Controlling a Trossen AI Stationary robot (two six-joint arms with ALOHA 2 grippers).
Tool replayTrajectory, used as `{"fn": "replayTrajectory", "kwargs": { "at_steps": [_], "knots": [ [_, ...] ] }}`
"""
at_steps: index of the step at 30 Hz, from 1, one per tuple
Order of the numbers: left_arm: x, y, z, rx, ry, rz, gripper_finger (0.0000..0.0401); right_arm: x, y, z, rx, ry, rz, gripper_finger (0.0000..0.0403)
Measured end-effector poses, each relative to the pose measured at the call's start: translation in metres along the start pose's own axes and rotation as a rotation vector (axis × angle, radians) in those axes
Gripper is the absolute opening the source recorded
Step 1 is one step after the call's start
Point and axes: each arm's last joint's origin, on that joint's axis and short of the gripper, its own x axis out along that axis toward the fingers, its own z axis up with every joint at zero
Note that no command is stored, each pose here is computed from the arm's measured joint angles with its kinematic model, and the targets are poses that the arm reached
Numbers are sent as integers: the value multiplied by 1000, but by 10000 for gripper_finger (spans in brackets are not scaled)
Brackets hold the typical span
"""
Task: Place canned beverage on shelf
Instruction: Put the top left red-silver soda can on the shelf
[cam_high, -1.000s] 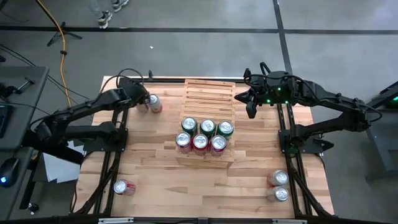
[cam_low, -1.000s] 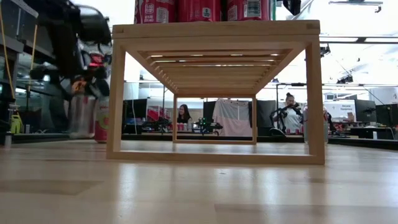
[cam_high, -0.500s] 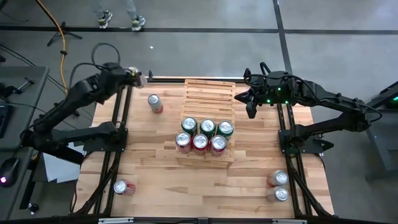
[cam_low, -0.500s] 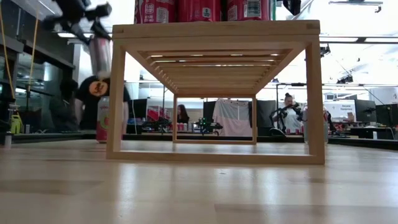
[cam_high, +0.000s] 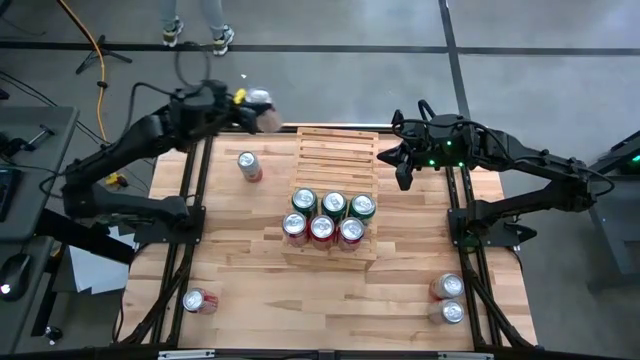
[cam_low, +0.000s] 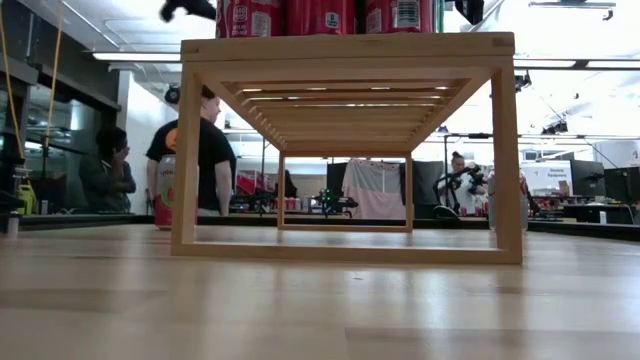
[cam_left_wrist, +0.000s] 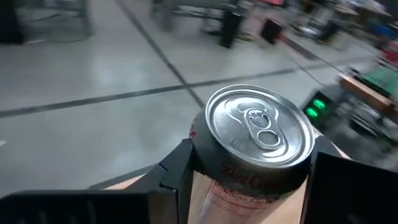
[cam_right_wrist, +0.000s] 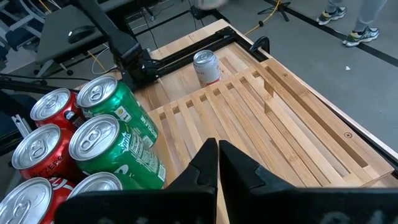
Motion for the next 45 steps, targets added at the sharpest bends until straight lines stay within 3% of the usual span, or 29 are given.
{"fn": "replayTrajectory", "kwargs": {
  "at_steps": [6,11,17,23,29,37,45],
  "knots": [
    [31,-49,-6,127,56,-185,99,0,0,0,0,0,0,1],
    [63,-82,-29,190,99,-243,73,0,0,1,0,-5,2,1],
    [94,-104,-62,240,198,-270,5,0,0,1,0,-7,2,1],
    [106,-107,-73,261,237,-256,1,0,-1,2,-6,-34,-50,1],
    [90,-101,-55,268,175,-270,0,-4,-11,10,53,-120,-221,1],
    [45,-79,-15,235,12,-253,0,-5,-21,10,95,-104,-266,1],
    [20,-66,1,213,-74,-211,0,-3,-23,4,126,-55,-278,1]
  ]
}}
